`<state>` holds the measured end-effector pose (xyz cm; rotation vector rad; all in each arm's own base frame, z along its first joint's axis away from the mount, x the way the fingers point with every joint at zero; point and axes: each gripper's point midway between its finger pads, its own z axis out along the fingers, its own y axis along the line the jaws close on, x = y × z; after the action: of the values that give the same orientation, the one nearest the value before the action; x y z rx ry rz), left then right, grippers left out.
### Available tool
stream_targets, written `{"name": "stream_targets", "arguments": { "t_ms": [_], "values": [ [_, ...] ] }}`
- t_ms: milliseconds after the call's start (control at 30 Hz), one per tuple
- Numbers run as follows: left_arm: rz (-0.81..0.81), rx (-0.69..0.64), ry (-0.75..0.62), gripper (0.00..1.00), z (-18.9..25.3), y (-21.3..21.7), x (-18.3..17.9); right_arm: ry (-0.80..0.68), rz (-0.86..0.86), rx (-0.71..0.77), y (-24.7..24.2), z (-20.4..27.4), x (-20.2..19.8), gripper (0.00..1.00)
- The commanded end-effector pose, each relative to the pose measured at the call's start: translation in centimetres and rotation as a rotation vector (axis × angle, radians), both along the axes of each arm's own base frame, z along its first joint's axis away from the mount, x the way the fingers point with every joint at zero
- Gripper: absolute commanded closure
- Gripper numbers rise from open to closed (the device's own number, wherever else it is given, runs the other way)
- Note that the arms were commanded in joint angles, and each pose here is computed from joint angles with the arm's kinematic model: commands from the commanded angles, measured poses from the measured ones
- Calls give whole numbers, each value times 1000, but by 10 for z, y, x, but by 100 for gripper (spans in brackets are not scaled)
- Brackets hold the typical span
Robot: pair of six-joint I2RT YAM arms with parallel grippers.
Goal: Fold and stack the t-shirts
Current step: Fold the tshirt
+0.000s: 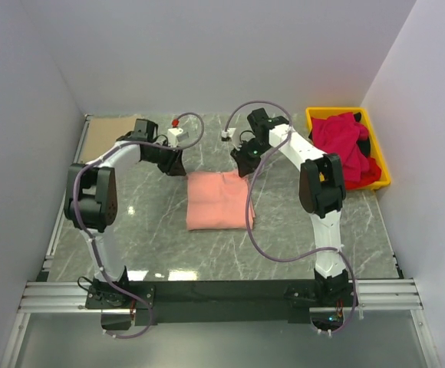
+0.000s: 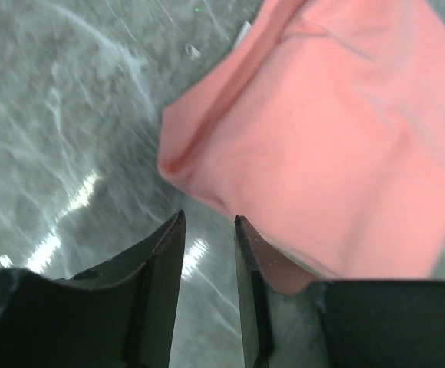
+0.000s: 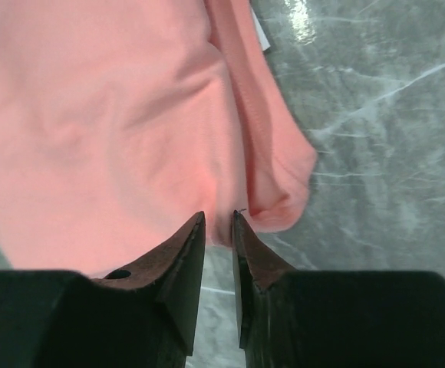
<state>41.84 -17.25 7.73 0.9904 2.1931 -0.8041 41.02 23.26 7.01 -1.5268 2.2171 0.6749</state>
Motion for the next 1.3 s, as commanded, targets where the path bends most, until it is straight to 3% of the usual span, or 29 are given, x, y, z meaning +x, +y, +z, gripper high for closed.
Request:
{"name": "stream_targets", "arguments": {
  "t_ms": [0, 100, 133, 333, 433, 467, 567, 700, 833, 1100, 1267],
  "values": [
    [31, -103, -30, 62, 40, -4, -13, 131, -114, 36, 6, -2, -16, 70],
    [31, -134, -34, 54, 42, -1, -40, 102, -203, 55, 3, 8, -9, 61],
    [25, -141, -49, 46, 46, -1, -45, 84, -231, 58, 1, 12, -4, 54],
    [39, -150, -155, 38, 69, -9, -63, -11, -400, 156, -2, 67, 26, 53],
    [98, -209, -97, 42, 76, -20, -60, -53, -485, 208, -3, 88, 42, 59],
    [136, -238, -40, 43, 76, -25, -60, -62, -470, 250, 1, 99, 41, 68],
    [180, -283, 7, 47, 74, -41, -50, 24, -399, 335, 16, 112, 22, 81],
    [246, -353, 151, 57, 63, -55, -37, 309, -342, 405, 37, 97, -13, 87],
    [296, -363, 262, 60, 37, -60, -25, 539, -412, 419, 45, 59, -25, 87],
    [383, -374, 409, 60, -15, -45, 23, 578, -646, 400, 36, -15, 40, 85],
    [401, -395, 418, 59, -19, -25, 52, 465, -705, 392, 32, -8, 72, 83]
  ]
}}
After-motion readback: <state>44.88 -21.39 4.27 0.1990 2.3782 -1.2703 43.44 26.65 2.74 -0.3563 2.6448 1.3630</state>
